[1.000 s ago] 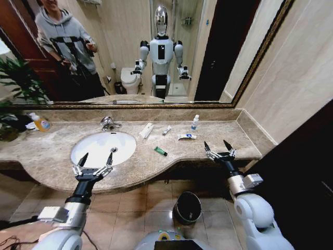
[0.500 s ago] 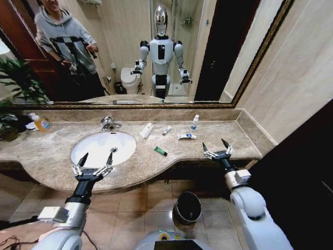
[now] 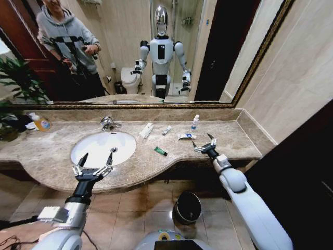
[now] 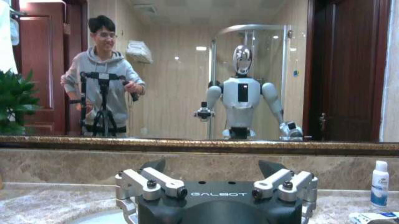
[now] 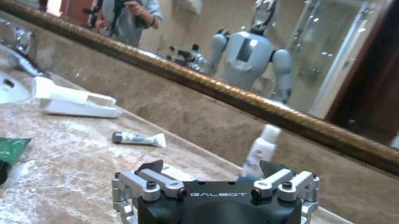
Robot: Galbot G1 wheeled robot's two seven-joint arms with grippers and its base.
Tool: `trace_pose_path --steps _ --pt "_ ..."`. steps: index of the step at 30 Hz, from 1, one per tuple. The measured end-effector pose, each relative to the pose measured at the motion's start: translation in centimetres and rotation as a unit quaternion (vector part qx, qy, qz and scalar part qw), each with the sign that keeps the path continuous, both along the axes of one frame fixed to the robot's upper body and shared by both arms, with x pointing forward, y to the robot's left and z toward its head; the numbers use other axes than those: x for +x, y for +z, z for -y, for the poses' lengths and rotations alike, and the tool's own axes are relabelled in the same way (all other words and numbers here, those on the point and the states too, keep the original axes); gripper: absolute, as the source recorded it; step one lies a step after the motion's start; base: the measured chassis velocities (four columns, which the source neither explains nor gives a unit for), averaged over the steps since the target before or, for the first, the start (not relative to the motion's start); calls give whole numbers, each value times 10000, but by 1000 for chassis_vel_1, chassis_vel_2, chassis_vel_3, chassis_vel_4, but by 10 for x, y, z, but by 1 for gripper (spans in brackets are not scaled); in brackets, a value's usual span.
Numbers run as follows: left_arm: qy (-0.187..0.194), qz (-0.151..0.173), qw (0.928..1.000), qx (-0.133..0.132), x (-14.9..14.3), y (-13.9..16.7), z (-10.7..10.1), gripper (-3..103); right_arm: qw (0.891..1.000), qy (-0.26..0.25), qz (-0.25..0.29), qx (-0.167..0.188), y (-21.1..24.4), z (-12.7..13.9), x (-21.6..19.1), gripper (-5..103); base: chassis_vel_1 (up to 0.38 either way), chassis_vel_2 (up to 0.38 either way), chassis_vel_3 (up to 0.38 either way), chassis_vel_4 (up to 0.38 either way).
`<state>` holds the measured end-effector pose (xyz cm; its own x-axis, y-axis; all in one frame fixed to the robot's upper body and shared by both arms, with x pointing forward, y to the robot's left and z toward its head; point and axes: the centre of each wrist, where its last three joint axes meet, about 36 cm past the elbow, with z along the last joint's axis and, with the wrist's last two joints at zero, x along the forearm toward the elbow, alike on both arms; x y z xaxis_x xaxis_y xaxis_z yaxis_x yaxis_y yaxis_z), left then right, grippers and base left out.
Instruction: Pick up the trash from the sink and place it in the trash bin.
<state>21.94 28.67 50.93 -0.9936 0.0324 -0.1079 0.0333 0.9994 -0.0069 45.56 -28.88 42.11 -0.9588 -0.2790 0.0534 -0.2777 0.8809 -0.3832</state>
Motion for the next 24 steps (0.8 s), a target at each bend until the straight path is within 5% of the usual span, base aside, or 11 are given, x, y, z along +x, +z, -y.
trace_pose_path --steps 7,24 --pt "0 0 10000 0 0 0 0 100 9997 119 -228 -57 -20 -20 30 100 0 0 0 0" --pt "0 0 10000 0 0 0 0 100 9995 173 -202 -143 -20 -16 71 100 0 0 0 0"
